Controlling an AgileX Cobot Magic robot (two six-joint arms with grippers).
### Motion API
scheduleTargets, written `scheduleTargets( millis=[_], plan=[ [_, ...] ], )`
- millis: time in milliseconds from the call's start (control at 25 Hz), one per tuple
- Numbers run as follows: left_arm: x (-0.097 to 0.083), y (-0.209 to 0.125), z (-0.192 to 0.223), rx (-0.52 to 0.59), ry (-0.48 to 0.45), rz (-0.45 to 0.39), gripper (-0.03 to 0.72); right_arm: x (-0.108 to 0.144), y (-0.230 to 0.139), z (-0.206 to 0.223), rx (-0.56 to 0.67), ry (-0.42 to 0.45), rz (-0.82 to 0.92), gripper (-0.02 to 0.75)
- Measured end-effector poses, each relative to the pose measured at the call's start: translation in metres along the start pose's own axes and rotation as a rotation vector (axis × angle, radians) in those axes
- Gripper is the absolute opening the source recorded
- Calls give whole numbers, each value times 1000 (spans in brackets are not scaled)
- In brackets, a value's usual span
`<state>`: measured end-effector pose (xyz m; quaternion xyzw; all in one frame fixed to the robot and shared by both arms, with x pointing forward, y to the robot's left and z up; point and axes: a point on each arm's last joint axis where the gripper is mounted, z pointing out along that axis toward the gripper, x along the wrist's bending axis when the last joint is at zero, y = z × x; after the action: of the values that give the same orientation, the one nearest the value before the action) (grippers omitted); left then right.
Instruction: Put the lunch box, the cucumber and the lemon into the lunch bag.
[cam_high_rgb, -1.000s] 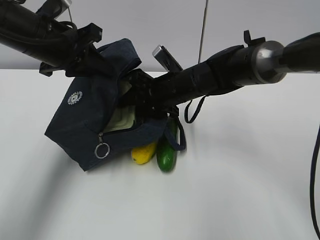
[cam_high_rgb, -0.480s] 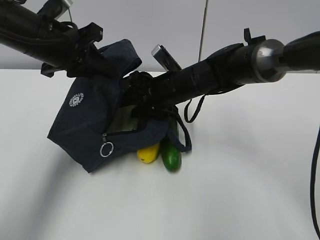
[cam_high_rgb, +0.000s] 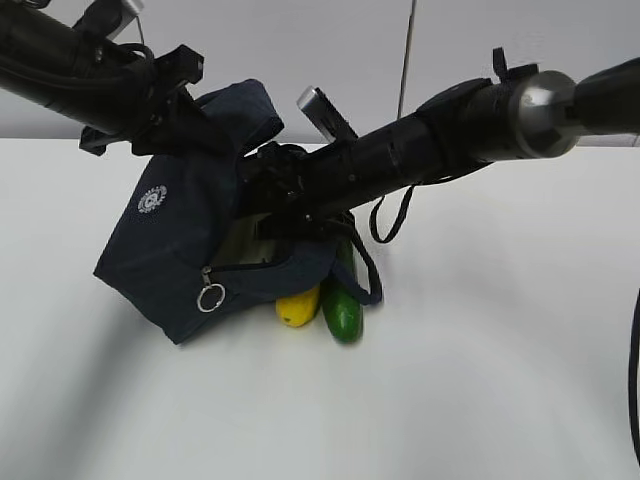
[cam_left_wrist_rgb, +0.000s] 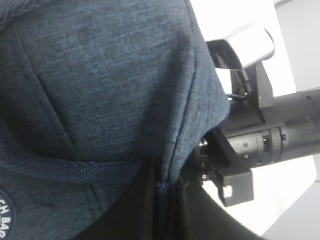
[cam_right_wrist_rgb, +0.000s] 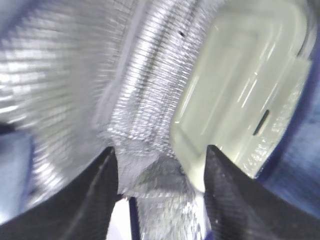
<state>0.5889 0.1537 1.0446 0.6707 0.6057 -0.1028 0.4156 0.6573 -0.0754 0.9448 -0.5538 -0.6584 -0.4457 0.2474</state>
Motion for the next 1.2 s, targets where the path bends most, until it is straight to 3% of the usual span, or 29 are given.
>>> scheduleTargets(
  millis=[600,1200],
  plan=[
    [19,4,-15,35,-4,-49,18,26,8,-51,51,36,-184,414],
    [34,-2,-21,123,106,-62,19,44,-8,-89,234,-243,-267,414]
  ],
)
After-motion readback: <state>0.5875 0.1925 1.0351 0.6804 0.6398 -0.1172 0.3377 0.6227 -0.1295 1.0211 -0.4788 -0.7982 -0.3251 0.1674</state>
